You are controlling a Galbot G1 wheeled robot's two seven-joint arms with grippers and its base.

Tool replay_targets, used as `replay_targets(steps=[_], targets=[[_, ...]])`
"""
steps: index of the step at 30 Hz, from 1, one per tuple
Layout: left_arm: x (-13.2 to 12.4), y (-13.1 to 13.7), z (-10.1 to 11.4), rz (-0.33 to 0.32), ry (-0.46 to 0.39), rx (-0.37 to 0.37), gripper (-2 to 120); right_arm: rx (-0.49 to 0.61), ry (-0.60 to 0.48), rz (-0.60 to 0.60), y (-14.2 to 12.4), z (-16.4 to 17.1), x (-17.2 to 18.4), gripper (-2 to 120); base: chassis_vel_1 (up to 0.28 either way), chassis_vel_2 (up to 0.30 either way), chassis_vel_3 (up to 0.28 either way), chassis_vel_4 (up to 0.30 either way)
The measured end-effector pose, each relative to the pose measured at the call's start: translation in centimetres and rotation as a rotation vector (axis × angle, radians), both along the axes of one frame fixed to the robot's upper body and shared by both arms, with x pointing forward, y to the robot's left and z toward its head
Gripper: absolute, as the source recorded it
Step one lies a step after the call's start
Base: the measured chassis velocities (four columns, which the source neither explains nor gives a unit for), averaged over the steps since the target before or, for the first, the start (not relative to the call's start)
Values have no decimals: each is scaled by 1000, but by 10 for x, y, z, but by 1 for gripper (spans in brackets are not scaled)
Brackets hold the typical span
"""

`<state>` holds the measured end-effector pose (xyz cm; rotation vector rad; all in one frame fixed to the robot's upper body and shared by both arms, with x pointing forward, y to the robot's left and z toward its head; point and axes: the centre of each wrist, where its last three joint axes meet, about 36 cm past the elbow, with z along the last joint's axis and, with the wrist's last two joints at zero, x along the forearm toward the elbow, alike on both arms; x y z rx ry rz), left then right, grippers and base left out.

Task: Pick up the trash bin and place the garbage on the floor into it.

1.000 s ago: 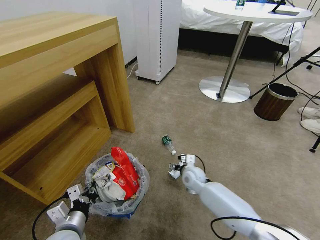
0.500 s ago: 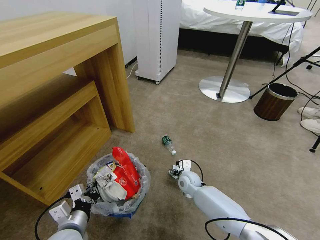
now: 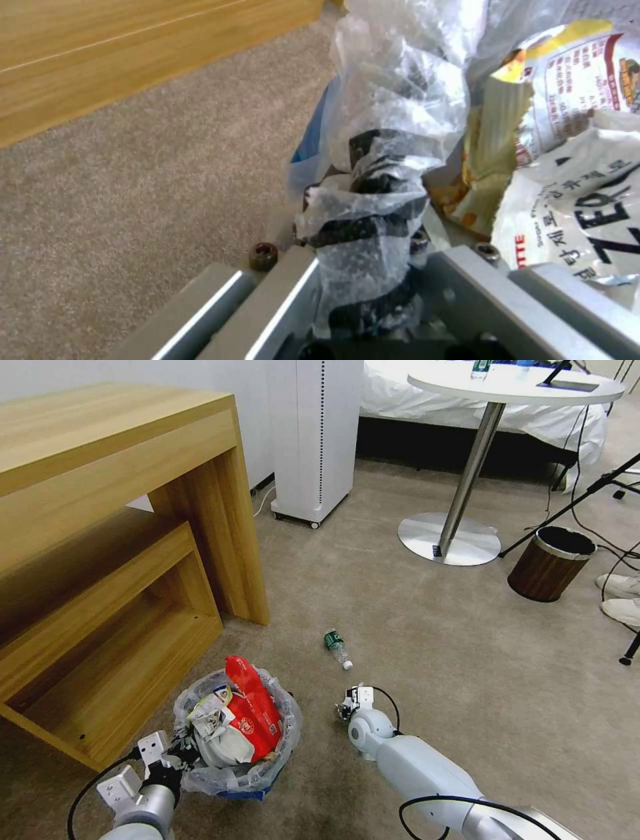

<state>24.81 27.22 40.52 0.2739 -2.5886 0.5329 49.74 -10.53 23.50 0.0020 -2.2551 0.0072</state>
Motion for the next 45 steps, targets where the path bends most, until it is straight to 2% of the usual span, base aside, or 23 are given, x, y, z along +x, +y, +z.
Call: replay_targets(steps=[1, 3, 5, 8, 9, 11, 13, 16, 18, 23, 25, 27, 28, 29, 30, 31, 33, 35, 37, 39, 41, 43, 45], targets=[[0, 0, -1, 0, 1, 0, 0, -2, -3, 3, -1, -2, -2, 41, 0, 0, 0, 0], [0, 0, -1, 0, 0, 0, 0, -3, -5, 4, -1, -2, -2, 40, 0, 0, 0, 0], [1, -1, 0, -1, -3, -2, 0, -8, -14, 11, -3, -4, -4, 28, 0, 0, 0, 0], [1, -1, -1, -1, -3, -2, 0, -7, -20, 14, -5, -3, -5, 22, 0, 0, 0, 0], [1, -1, -1, 0, -3, -2, 0, 0, -28, 20, -6, 0, -7, 14, 0, 0, 0, 0], [2, 0, -1, 1, -2, -2, 0, 5, -35, 23, -6, 3, -8, 12, 0, 0, 0, 0], [3, 2, -2, 4, -1, 1, 0, 49, -70, 35, -13, 20, -16, 2, 0, 0, 0, 0], [4, 4, -2, 8, -3, 2, 0, 86, -93, 46, -24, 38, -24, 0, 0, 0, 0, 0], [6, 5, -3, 12, -3, 4, 0, 91, -125, 59, -48, 59, -36, 0, 0, 0, 0, 0], [8, 4, -5, 11, -2, 0, 0, 110, -192, 98, -64, 94, -56, 0, 0, 0, 0, 0], [9, 4, -7, 11, 5, 1, 0, 207, -307, 175, -58, 142, -75, 0, 0, 0, 0, 0], [9, 4, -7, 11, 5, 1, 0, 225, -325, 192, -57, 149, -78, 0, 0, 0, 0, 0], [9, 2, -8, 9, 6, 3, 0, 317, -416, 275, -48, 188, -88, 0, 0, 0, 0, 0], [8, 2, -7, 7, 6, 2, 0, 358, -455, 316, -43, 207, -93, 0, 0, 0, 0, 0], [8, 1, -6, 6, 5, 2, 0, 392, -483, 353, -37, 224, -99, 0, 0, 0, 0, 0], [8, 1, -6, 6, 5, 2, 0, 392, -483, 353, -37, 224, -99, 0, 0, 0, 0, 0], [7, -2, -2, 2, 1, 4, 0, 486, -523, 470, -17, 270, -118, 0, 0, 0, 0, 0], [6, -2, -1, 1, 1, 4, 0, 499, -519, 496, -13, 276, -123, 0, 0, 0, 0, 0], [3, -4, 5, -4, -3, 6, 0, 517, -474, 606, 7, 291, -143, 0, 0, 0, 0, 0], [3, -5, 6, -5, -4, 7, 0, 516, -466, 615, 9, 291, -144, 0, 0, 0, 0, 0], [0, -6, 12, -8, -11, 9, 0, 499, -378, 683, 26, 288, -157, 0, 0, 0, 0, 0], [0, -6, 13, -8, -12, 10, 0, 492, -363, 689, 29, 287, -158, 0, 0, 0, 0, 0], [-4, -6, 17, -8, -13, 14, 0, 446, -294, 711, 44, 278, -163, 0, 0, 0, 0, 0]])
